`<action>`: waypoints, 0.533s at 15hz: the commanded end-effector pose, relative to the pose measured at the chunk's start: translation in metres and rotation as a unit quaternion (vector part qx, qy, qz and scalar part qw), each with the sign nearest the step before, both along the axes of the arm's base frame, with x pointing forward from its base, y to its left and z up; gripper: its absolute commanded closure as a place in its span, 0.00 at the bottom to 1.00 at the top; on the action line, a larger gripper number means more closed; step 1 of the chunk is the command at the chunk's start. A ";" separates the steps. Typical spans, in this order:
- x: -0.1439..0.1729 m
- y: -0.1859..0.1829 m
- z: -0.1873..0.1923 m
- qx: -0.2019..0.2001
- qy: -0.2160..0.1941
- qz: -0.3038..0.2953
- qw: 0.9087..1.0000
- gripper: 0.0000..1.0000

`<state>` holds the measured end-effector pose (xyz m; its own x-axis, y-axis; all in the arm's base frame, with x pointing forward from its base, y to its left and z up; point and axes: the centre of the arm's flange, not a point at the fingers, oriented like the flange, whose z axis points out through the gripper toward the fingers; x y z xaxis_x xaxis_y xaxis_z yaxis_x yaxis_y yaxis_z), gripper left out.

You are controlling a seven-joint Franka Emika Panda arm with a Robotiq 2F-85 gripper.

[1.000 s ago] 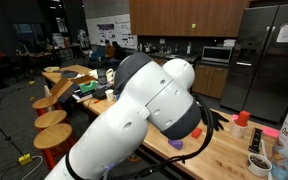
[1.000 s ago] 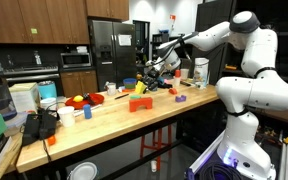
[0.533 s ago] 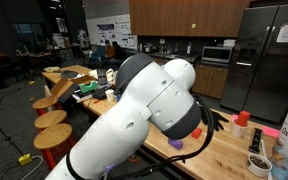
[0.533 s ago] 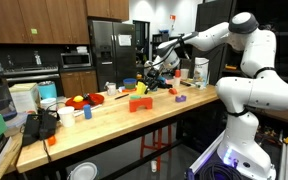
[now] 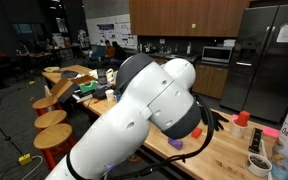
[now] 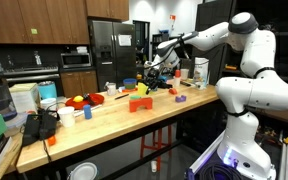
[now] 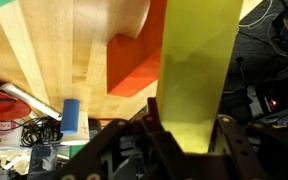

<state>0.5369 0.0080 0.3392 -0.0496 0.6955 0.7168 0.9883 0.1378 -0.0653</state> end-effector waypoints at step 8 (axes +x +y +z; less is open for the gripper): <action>0.008 -0.003 0.009 -0.024 0.004 0.026 0.999 0.04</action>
<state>0.5382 0.0047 0.3420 -0.0720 0.7225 0.6876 0.9824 0.1706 -0.0764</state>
